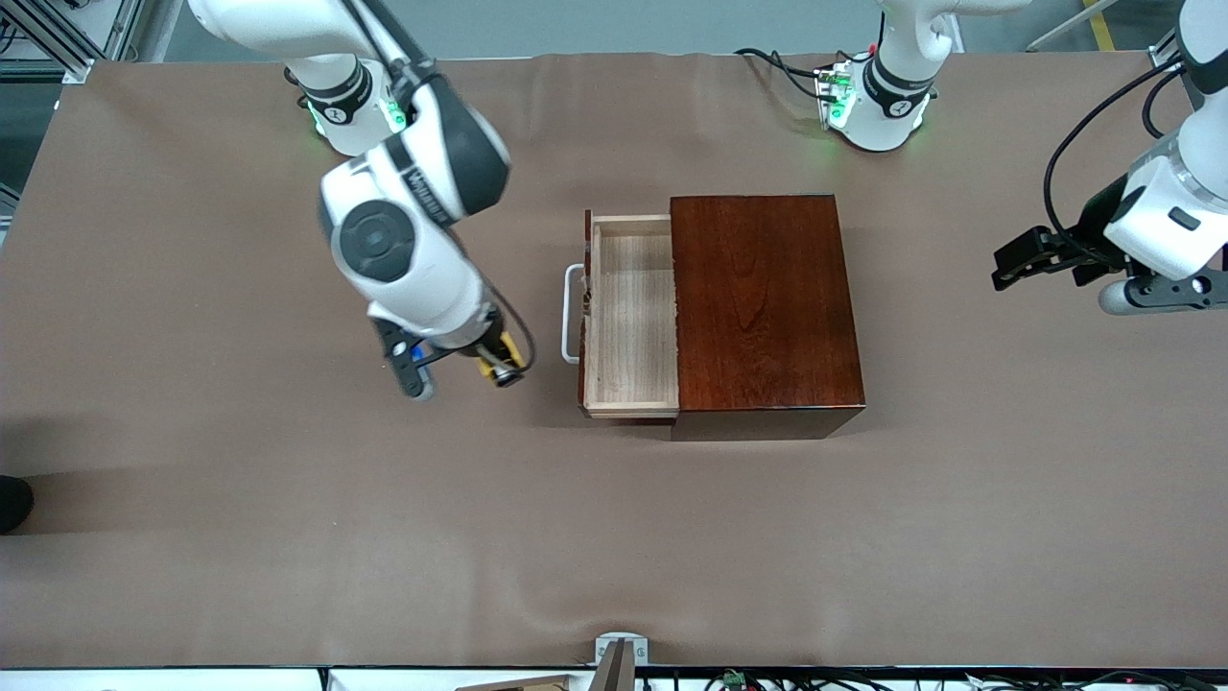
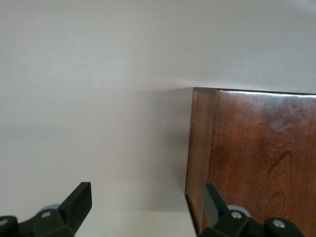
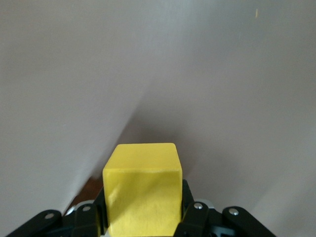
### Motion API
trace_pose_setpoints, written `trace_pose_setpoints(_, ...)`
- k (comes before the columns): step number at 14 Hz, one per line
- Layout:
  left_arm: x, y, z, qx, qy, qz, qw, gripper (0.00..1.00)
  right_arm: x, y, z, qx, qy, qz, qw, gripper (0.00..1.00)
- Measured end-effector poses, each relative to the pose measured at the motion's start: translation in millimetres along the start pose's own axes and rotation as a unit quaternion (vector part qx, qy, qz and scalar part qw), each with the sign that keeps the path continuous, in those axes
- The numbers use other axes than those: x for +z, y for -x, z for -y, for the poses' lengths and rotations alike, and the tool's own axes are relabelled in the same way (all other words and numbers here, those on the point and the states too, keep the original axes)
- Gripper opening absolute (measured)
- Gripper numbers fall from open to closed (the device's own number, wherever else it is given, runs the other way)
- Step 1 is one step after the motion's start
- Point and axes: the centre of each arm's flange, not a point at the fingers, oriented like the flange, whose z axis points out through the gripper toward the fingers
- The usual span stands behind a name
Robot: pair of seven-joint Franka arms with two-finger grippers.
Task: Open drawer, take yellow block, close drawer
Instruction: 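Lift the yellow cube out of the drawer with the right gripper, then place the cube with the right gripper while the left gripper reaches the drawer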
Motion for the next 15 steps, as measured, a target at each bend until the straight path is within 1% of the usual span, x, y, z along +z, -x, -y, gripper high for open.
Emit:
trace_pose_setpoints(3,-6,15,-64,0.008,0.004,-0.005,1.000,1.00,0,-68,-41,-0.079,0.020,0.008,0.997,0.56)
trace_pose_setpoints(5,-6,33,-115,0.002,0.006,-0.004,1.000,1.00,1,-100,-59,-0.114,0.030,0.016,0.993,0.56)
trace_pose_setpoints(6,-5,44,-140,0.005,0.006,-0.001,1.000,1.00,2,-112,-65,-0.135,0.033,0.020,0.990,0.56)
trace_pose_setpoints(8,-1,69,-188,0.029,0.006,0.003,1.000,1.00,5,-144,-78,-0.186,0.034,0.027,0.982,0.56)
trace_pose_setpoints(10,6,98,-237,0.068,0.008,0.010,0.998,1.00,12,-185,-96,-0.238,0.036,0.037,0.970,0.56)
trace_pose_setpoints(12,21,126,-297,0.128,0.027,-0.001,0.991,1.00,27,-232,-112,-0.282,0.031,0.043,0.958,0.56)
trace_pose_setpoints(14,50,150,-353,0.194,0.027,-0.015,0.981,1.00,50,-265,-118,-0.317,0.021,0.036,0.947,0.56)
trace_pose_setpoints(15,66,159,-378,0.237,0.023,-0.017,0.971,1.00,64,-277,-119,-0.333,0.017,0.030,0.942,0.56)
